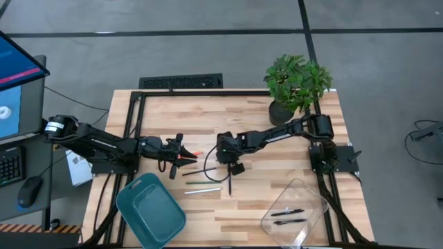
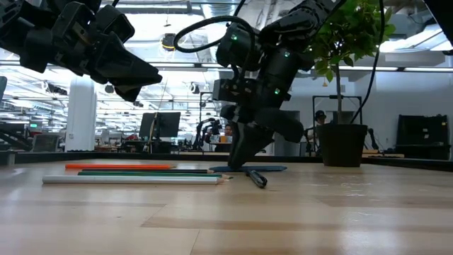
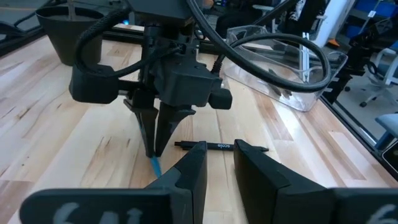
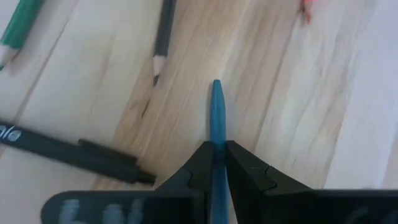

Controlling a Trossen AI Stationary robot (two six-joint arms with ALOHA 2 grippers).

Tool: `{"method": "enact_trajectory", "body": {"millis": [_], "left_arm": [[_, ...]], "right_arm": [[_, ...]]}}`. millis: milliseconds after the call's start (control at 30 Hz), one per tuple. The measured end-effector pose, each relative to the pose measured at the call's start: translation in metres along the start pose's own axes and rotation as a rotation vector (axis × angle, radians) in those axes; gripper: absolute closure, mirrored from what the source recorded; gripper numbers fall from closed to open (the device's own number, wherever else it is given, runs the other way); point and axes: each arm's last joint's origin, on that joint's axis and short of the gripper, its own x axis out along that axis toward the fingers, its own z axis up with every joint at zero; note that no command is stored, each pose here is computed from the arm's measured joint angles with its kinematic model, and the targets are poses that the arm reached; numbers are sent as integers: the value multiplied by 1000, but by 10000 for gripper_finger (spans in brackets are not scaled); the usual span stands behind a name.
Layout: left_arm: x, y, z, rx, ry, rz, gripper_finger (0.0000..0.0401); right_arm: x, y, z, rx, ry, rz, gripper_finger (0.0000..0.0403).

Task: Sort pens & pencils
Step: Put the blue pen in the transparent bin

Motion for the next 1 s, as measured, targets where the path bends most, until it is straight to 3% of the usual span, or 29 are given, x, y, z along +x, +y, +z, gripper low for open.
{"method": "enact_trajectory", "body": {"millis": [533,1000], "left_arm": [[0,0,-1,0,6,1,330],[0,0,-1,-4,7,1,330]], "right_arm": [[18,12,-24,113,-155,-67,336],[20,12,-23,154,-191,-78,336]]}}
